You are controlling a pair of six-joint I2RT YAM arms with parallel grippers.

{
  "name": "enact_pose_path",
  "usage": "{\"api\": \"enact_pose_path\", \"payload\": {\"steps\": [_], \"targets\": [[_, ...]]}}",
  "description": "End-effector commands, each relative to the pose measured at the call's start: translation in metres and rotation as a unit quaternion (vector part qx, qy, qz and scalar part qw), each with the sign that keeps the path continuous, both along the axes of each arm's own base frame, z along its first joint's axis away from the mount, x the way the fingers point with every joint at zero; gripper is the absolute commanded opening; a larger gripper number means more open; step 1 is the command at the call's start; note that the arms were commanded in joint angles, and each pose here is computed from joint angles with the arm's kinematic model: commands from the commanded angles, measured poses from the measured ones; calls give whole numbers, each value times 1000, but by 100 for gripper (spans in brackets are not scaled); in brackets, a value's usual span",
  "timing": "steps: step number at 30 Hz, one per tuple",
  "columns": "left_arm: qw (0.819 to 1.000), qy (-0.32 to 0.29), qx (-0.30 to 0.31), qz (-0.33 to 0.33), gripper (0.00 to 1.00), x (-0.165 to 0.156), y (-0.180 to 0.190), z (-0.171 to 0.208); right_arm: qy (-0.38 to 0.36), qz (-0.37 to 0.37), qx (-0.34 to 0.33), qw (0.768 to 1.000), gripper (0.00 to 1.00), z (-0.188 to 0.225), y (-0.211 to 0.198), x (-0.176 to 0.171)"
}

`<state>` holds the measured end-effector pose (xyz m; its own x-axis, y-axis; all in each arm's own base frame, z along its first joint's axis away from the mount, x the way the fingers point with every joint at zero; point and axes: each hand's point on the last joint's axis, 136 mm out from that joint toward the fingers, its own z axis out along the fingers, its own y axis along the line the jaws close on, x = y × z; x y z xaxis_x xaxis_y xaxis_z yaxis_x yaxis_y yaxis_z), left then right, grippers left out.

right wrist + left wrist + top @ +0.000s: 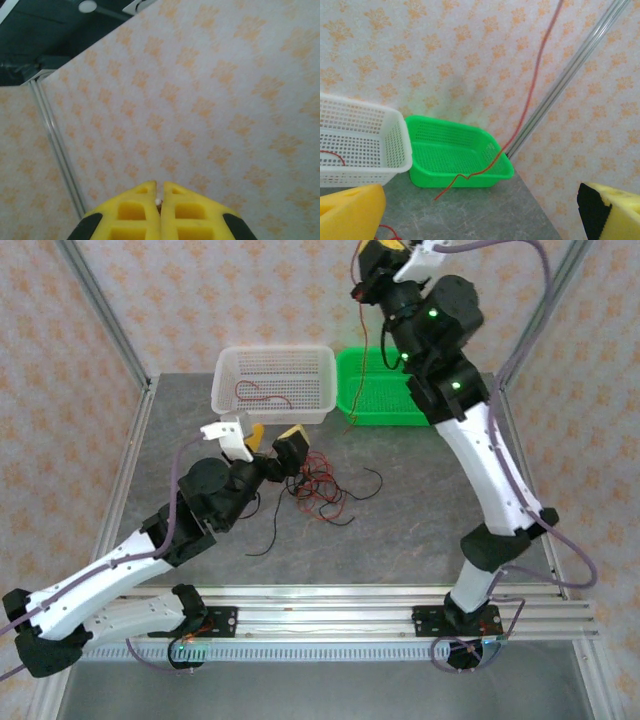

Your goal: Untangle the cables

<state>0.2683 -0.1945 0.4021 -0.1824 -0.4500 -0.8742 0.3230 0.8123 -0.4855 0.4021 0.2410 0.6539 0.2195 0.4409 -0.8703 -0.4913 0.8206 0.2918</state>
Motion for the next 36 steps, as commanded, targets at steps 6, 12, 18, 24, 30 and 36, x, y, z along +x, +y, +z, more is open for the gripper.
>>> {"api": "enact_pose_path", "payload": {"steps": [6, 12, 18, 24, 30, 36], "targets": [[999, 50, 18, 5, 99, -13, 18, -40, -90, 4, 40, 995, 0, 35, 11, 10], [998, 65, 19, 1, 99, -17, 20, -52, -126, -26, 48, 990, 0, 21, 23, 37], [997, 72, 14, -1, 99, -22, 24, -60, -118, -42, 13, 992, 0, -56, 69, 106], [996, 80, 23, 9, 99, -25, 32, -66, -55, -68, -51, 995, 0, -170, 109, 176], [997, 77, 21, 8, 99, -28, 35, -66, 49, -47, -161, 985, 0, -273, 144, 203], [998, 52, -18, -26, 99, -38, 33, -54, 141, -12, -232, 962, 0, -337, 155, 204]]}}
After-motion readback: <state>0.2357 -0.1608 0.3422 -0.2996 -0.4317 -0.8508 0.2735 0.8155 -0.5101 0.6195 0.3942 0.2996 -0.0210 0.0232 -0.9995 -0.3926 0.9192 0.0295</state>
